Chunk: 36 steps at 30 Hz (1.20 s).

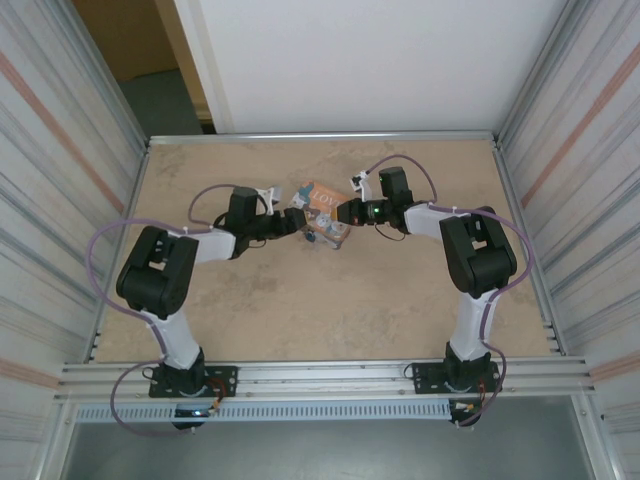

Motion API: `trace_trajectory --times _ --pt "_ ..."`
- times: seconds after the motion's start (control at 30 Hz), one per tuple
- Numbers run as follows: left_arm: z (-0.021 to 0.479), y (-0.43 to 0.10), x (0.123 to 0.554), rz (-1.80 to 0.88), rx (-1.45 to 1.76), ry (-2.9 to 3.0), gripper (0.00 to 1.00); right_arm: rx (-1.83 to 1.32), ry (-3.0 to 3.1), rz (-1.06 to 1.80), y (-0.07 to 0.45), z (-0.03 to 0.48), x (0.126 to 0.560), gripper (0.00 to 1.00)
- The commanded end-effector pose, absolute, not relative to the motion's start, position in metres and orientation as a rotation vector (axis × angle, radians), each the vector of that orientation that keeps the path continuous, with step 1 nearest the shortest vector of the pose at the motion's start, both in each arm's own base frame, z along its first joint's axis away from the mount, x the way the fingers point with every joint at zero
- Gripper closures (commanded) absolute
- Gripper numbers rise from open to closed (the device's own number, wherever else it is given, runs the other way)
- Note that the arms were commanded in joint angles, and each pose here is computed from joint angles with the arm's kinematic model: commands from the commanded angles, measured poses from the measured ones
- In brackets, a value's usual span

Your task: Unlock the padlock with the key

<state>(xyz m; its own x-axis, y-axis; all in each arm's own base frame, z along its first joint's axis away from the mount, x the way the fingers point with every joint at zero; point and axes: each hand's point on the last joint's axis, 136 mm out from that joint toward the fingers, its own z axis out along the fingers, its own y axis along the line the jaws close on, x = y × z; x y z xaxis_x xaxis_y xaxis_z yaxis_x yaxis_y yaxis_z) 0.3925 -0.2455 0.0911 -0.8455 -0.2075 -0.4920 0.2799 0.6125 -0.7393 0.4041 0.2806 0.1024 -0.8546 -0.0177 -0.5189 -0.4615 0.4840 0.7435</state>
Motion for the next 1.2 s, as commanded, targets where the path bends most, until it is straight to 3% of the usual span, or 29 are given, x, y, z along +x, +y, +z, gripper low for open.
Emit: trace_trajectory --times 0.0,0.3,0.47,0.7,1.17 --pt "0.094 -0.244 0.373 -1.090 0.185 2.307 0.34 -0.362 2.331 1.318 0.275 0.092 0.406 1.00" --pt "0.076 -0.265 0.330 -0.855 0.555 2.369 0.33 -0.370 2.341 1.298 0.275 0.089 0.406 1.00" --pt "0.066 -0.265 0.341 -0.795 0.584 2.357 0.35 -0.378 2.337 1.289 0.275 0.090 0.406 1.00" --pt "0.058 -0.270 0.359 -0.841 0.580 2.355 0.52 -0.382 2.350 1.270 0.275 0.088 0.405 1.00" --pt "0.047 -0.275 0.379 -0.853 0.609 2.347 0.51 -0.387 2.352 1.266 0.276 0.085 0.404 1.00"
